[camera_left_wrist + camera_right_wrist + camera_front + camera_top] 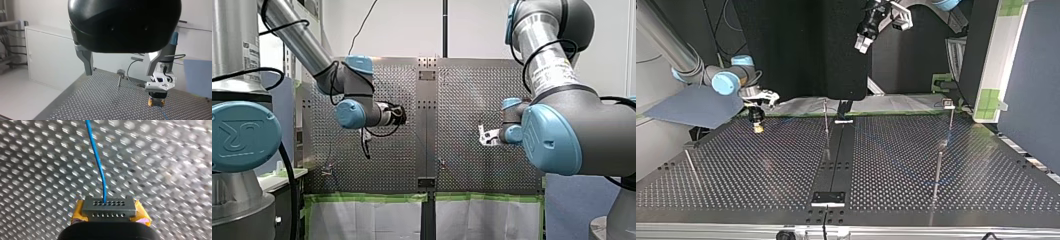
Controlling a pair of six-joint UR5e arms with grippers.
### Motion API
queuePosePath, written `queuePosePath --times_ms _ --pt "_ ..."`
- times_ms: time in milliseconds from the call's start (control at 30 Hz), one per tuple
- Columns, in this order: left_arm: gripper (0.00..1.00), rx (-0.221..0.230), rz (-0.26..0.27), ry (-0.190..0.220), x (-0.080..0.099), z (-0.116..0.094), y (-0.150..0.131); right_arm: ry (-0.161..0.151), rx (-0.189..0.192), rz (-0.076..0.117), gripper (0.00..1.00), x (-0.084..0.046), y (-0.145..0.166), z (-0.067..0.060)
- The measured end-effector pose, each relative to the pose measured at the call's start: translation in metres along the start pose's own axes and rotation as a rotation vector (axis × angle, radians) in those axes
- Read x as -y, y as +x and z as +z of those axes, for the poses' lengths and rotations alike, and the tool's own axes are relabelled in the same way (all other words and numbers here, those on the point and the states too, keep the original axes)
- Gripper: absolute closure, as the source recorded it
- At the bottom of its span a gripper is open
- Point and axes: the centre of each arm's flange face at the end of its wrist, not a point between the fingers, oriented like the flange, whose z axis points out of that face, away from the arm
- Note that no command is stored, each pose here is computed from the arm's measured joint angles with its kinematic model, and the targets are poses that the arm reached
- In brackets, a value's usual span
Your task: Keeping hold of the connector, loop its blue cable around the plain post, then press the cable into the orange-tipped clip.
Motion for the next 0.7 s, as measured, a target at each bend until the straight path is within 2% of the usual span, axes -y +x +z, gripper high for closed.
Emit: queuePosePath --times_ms 133,267,400,533,700 --pt "0.00 0.007 0.007 -0.001 0.000 0.000 -0.003 -0.036 -0.010 0.004 1.00 -0.006 0.025 -0.005" --pt "0.00 0.006 0.014 -0.004 -0.001 0.000 -0.002 -0.051 -0.021 0.028 1.00 -0.013 0.048 -0.010" --pt "0.00 -0.020 0.046 -0.016 -0.006 0.002 0.008 -0.058 -0.036 0.052 1.00 -0.018 0.071 -0.016" --pt "0.00 -0.048 0.062 -0.025 -0.010 0.003 0.018 -0.063 -0.052 0.057 1.00 -0.023 0.092 -0.022" --pt "0.00 -0.029 0.056 -0.024 -0.010 0.003 0.010 -0.077 -0.077 0.062 1.00 -0.032 0.120 -0.032"
